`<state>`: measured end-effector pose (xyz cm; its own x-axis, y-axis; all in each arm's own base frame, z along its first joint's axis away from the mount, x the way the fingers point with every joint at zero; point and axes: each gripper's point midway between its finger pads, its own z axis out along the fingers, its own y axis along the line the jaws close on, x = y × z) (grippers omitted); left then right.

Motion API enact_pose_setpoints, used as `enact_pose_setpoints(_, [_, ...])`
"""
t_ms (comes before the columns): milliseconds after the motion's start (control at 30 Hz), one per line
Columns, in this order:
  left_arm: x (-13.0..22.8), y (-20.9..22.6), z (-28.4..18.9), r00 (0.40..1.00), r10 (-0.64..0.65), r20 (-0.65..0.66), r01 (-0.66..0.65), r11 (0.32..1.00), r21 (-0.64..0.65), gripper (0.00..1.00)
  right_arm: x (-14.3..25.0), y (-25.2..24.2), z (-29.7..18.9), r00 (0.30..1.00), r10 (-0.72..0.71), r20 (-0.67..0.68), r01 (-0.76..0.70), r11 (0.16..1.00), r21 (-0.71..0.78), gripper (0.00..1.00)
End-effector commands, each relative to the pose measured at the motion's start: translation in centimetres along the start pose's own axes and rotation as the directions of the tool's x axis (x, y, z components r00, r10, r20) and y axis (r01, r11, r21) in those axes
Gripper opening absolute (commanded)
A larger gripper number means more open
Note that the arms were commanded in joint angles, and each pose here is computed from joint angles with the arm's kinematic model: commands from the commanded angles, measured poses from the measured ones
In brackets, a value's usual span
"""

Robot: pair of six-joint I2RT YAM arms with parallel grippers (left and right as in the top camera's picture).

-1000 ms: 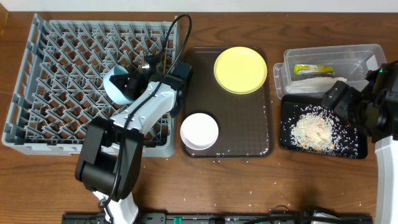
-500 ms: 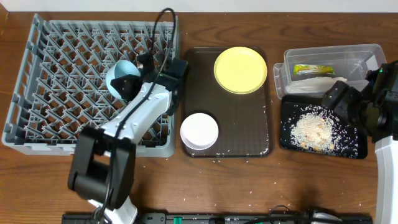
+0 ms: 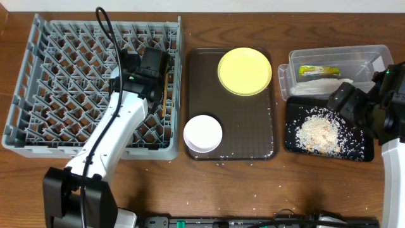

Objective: Sort waste into correct bins and load items into the dishwasher

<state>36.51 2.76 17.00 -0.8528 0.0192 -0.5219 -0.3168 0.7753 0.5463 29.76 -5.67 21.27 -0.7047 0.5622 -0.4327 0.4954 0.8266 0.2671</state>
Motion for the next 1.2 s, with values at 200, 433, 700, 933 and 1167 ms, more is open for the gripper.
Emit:
enact_pose_setpoints(200, [-2.0, 5.6, -3.8, 0.980, 0.165, 0.114, -0.129, 0.953, -0.273, 0.08, -0.3, -0.1, -0.2, 1.000, 0.017, 0.009, -0.017, 1.000, 0.003, 0.99])
enact_pose_setpoints(433, [-1.2, 2.7, -2.7, 0.993, 0.069, 0.095, -0.057, 0.991, -0.125, 0.10, -0.2, -0.1, -0.2, 1.000, 0.017, 0.009, -0.017, 1.000, 0.003, 0.99])
enact_pose_setpoints(700, [-0.1, 1.1, 0.2, 0.851, -0.419, -0.317, 0.524, 0.712, 0.468, 0.45, -0.2, -0.1, -0.2, 1.000, 0.017, 0.009, -0.017, 1.000, 0.003, 0.99])
enact_pose_setpoints(933, [1.6, 0.1, 2.9, 0.832, -0.297, -0.469, 0.550, 0.553, 0.625, 0.46, -0.3, -0.1, -0.2, 1.000, 0.017, 0.009, -0.017, 1.000, 0.003, 0.99])
enact_pose_setpoints(1167, [3.6, -1.4, 4.3, 0.827, -0.206, -0.523, 0.535, 0.574, 0.620, 0.45, -0.2, -0.1, -0.2, 1.000, 0.017, 0.009, -0.017, 1.000, 0.003, 0.99])
